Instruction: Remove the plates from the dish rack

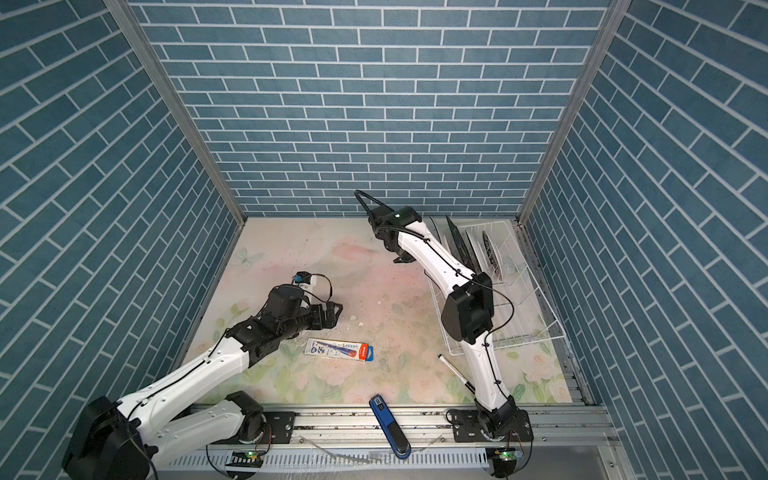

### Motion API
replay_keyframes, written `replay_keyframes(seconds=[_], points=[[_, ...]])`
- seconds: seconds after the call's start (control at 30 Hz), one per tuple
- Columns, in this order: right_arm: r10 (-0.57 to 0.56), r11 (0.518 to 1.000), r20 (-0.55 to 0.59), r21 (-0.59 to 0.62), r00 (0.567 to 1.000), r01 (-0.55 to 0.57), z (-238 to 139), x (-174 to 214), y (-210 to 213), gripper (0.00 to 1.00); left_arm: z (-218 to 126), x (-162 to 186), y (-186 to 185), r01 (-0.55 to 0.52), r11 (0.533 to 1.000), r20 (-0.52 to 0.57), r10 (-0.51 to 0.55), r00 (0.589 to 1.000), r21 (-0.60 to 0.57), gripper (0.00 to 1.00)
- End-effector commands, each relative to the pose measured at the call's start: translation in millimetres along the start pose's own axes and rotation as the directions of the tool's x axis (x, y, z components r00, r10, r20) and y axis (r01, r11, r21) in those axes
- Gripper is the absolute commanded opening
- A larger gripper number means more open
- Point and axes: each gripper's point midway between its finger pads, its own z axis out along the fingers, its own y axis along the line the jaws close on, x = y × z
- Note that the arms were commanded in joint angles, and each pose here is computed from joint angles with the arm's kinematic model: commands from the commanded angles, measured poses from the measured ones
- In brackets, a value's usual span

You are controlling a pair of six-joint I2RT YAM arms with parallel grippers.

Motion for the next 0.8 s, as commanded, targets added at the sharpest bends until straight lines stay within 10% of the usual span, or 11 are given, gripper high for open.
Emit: replay_keyframes(seconds=[0.0,0.77], points=[[0.002,0.999,-0.013,0.046,1.0,-0.001,0.0,1.7,-10.5,0.0,-4.6,-8.4,-3.3,-0.018,1.0,0.013,0.018,1.0,-0.003,1.0],[0.021,0.991,0.125,0.127,0.992,-0.037,-28.6,-19.8,-38.7,0.0,0.3,-5.3,-13.5,0.048,0.997,-0.006,-0.048,0.999,0.057,1.0]])
